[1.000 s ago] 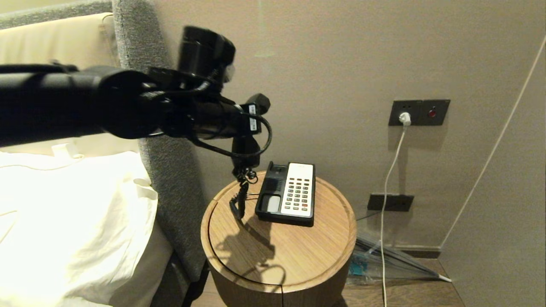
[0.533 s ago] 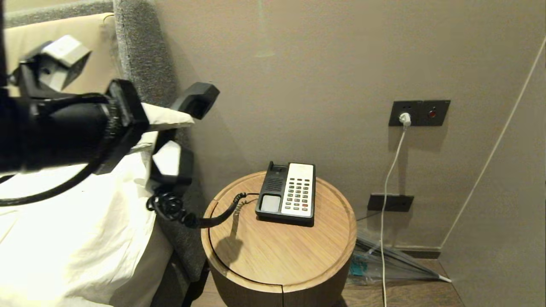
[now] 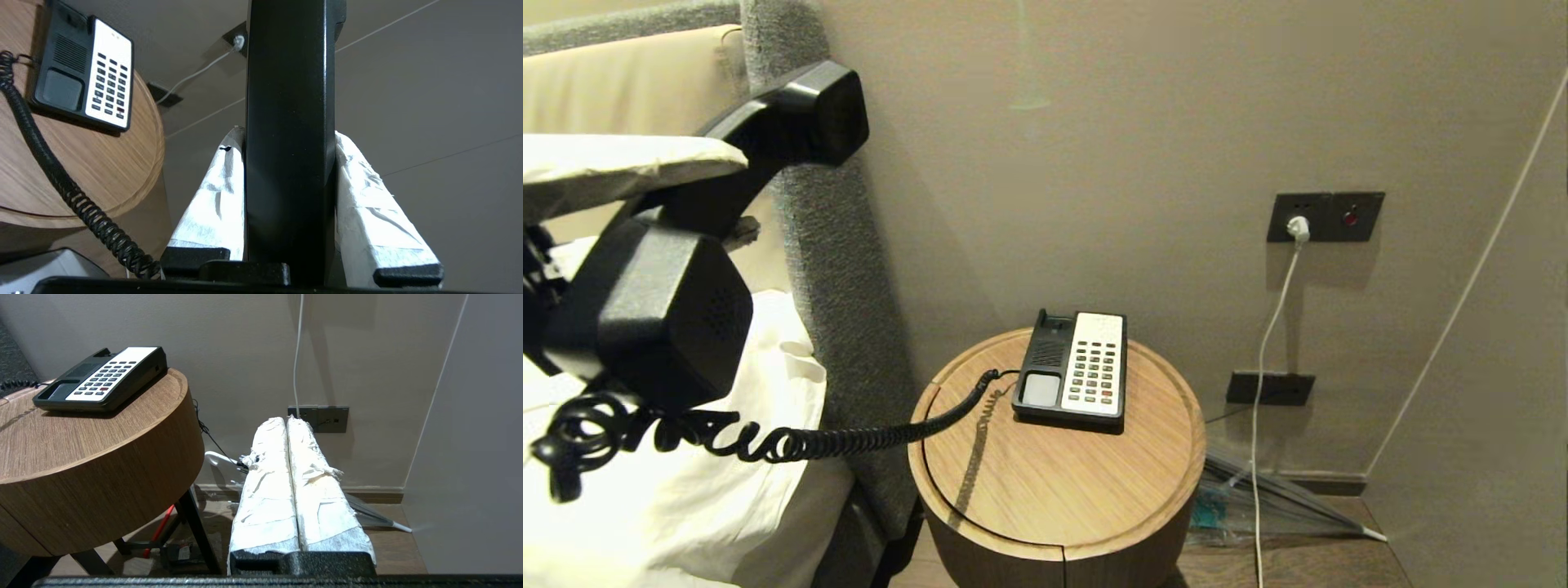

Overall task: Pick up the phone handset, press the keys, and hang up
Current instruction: Dial the number

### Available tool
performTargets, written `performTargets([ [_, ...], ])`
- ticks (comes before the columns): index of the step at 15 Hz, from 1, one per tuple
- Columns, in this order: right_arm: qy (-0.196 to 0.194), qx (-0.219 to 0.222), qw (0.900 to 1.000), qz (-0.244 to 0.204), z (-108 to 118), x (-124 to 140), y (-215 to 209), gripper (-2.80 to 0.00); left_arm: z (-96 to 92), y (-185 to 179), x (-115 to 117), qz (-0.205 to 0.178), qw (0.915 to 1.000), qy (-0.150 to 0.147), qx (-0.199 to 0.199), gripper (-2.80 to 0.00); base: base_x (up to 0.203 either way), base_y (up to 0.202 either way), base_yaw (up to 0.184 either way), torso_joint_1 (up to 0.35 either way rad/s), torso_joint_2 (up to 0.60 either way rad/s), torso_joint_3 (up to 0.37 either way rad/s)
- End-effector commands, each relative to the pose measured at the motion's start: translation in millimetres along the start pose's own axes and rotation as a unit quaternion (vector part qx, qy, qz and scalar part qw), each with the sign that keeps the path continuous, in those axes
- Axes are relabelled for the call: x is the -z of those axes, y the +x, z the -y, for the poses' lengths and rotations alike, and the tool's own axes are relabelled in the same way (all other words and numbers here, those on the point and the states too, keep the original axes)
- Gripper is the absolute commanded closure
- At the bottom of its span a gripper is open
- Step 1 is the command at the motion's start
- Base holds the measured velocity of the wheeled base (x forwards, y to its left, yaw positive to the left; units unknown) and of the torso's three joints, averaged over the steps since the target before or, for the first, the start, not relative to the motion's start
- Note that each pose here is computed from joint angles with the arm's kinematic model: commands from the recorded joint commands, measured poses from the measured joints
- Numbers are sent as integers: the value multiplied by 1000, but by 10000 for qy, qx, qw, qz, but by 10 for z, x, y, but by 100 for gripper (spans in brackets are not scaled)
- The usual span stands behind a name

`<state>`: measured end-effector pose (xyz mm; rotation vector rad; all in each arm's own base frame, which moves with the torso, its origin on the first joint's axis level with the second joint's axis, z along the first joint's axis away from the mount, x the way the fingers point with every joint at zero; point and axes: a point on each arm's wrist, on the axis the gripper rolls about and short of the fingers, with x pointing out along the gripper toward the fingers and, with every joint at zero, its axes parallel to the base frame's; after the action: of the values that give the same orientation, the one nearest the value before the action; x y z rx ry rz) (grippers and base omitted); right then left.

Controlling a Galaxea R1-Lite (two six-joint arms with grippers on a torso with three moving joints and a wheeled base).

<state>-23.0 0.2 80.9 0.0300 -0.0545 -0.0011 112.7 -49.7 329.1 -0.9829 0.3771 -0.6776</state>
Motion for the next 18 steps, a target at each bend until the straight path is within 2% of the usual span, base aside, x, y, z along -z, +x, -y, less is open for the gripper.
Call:
performTargets([
  [1,3,1,9999,-104,2,55,14,0,-3,-24,11,20,10000,66,17,0,0,0,0,0,0,0],
  [4,3,1,9999,-101,2,55,13,0,-72,55,-47,129,9978,623,-167,0,0,0,0,0,0,0],
  [6,3,1,9999,-104,2,55,14,0,-124,171,-173,447,9944,943,-155,0,0,0,0,0,0,0],
  [8,3,1,9999,-101,2,55,13,0,-144,225,-320,813,9905,1099,-152,0,0,0,0,0,0,0],
  [10,3,1,9999,-101,2,55,13,0,-47,180,-376,978,9878,1214,6,0,0,0,0,0,0,0],
  [13,3,1,10000,-97,2,56,13,0,12,75,-336,1038,9862,1285,109,0,0,0,0,0,0,0],
  [15,3,1,9999,-103,2,55,14,0,-7,36,-361,1202,9838,1332,28,0,0,0,0,0,0,0],
  [17,3,1,10000,-96,2,56,12,0,-45,24,-338,1103,9850,1321,84,0,0,0,0,0,0,0],
  [18,3,1,10000,-96,2,56,12,0,-30,5,-320,1008,9846,1394,299,0,0,0,0,0,0,0],
])
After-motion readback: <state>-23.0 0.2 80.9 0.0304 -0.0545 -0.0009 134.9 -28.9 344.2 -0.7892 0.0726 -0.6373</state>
